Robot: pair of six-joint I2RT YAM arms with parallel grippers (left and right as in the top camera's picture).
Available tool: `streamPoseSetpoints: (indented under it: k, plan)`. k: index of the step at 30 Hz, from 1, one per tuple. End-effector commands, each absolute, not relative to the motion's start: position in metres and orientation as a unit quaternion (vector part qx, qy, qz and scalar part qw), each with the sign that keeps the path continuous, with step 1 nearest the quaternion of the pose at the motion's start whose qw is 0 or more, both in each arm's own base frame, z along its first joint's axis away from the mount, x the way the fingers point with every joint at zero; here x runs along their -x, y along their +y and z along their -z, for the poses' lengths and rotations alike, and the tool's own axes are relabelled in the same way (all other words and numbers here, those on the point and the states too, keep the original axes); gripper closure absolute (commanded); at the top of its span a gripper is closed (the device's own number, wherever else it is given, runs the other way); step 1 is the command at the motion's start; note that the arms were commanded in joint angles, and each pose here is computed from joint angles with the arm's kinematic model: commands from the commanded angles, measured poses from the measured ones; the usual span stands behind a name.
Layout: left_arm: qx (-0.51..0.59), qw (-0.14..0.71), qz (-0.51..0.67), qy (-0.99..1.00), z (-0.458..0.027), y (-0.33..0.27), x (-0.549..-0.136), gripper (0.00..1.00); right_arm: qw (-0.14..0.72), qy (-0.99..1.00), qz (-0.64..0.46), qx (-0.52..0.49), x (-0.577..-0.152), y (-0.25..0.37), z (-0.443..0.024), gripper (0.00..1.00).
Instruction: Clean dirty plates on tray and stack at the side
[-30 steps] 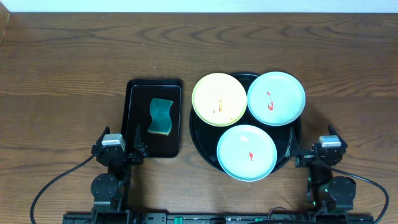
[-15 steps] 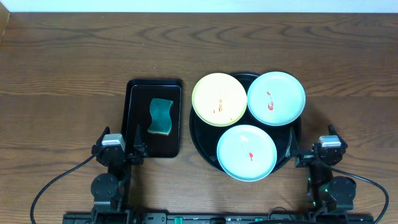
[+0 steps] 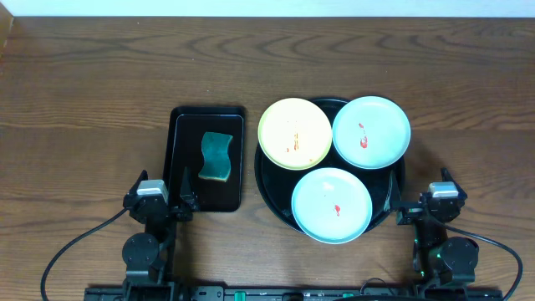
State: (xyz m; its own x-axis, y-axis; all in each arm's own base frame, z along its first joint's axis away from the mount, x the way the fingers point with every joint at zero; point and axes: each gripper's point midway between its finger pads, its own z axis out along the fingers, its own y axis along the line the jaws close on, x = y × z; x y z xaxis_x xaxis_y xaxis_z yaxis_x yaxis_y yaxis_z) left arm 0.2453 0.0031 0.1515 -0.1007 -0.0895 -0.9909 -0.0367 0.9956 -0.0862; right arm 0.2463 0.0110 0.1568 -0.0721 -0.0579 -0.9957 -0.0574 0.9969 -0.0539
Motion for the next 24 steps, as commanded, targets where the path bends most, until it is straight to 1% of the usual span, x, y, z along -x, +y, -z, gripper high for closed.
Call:
streamPoseSetpoints:
  k: [1, 24]
  plan:
    - [0.045, 0.647, 0.009, 0.761, -0.1345, 0.0063, -0.2439, 0.13, 0.678, 0.734, 0.002, 0.044, -0.2462, 0.0117, -0.1550, 0.01]
    - [0.052, 0.647, 0.020, 0.761, -0.1347, 0.0048, -0.2439, 0.13, 0.690, 0.723, 0.004, 0.041, -0.2468, 0.0106, -0.1633, 0.01]
